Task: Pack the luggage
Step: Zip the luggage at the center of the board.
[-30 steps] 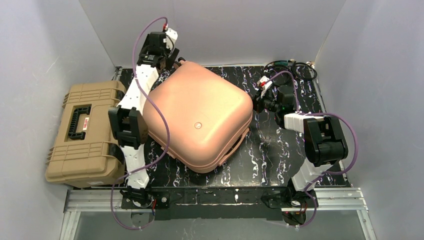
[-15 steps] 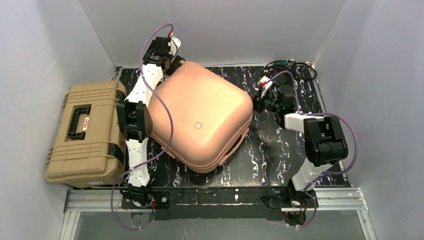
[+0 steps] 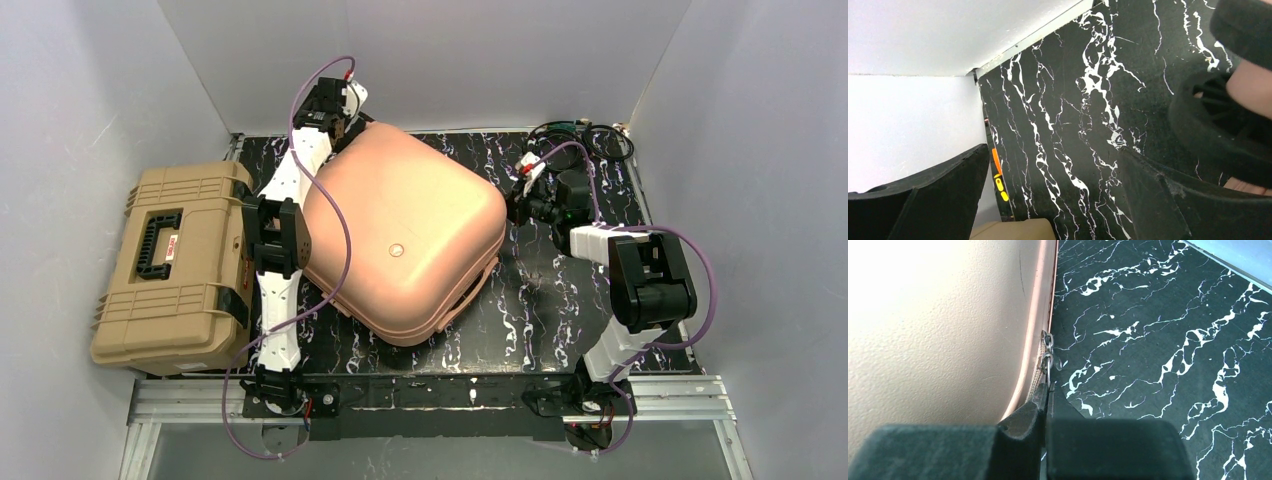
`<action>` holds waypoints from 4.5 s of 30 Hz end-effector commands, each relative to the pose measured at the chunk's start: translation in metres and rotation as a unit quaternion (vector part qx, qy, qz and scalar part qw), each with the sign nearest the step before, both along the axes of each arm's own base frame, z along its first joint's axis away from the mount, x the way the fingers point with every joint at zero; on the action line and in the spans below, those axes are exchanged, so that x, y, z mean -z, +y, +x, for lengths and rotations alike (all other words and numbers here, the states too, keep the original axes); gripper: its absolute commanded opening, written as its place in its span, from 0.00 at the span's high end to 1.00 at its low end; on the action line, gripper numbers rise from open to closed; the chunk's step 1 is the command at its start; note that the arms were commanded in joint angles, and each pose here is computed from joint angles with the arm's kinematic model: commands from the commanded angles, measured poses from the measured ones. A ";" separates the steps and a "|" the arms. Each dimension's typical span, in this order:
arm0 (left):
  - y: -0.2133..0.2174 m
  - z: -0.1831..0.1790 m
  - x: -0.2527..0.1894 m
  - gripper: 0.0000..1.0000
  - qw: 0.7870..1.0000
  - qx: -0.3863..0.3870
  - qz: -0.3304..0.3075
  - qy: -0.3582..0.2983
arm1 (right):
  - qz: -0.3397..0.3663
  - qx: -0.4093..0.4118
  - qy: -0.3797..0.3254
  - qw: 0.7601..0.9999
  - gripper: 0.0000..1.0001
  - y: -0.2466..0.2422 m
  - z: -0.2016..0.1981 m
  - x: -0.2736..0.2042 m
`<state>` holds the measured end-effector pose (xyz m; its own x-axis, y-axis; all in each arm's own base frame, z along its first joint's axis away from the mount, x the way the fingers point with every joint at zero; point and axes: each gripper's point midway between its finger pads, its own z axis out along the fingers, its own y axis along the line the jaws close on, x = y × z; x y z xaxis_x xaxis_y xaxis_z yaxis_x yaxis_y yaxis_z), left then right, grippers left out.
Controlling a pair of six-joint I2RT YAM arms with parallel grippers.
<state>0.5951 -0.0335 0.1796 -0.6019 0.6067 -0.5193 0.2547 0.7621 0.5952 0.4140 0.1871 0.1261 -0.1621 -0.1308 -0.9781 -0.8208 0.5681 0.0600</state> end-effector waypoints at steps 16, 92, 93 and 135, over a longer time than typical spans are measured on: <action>-0.310 -0.087 0.071 0.02 0.927 0.358 -0.041 0.105 | -0.111 -0.152 -0.074 0.979 0.99 -0.043 -0.085 -0.029; -0.049 -0.249 0.024 0.15 0.984 0.077 -0.093 0.134 | -0.117 0.077 0.004 0.990 0.40 -0.087 -0.032 -0.066; -0.055 -0.242 0.024 0.15 0.983 0.078 -0.100 0.136 | -0.116 0.061 0.003 0.991 0.40 -0.075 -0.032 -0.065; -0.176 -0.166 0.012 0.10 0.958 0.159 -0.187 0.146 | -0.188 0.226 0.025 0.956 0.36 -0.124 -0.020 -0.078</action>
<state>0.4724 -0.1310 0.1987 -0.5731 0.5657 -0.5928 0.4365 0.8230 0.3634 0.4013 0.0578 0.1833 -0.3699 -0.3695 -0.8525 -0.4948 0.8549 -0.1559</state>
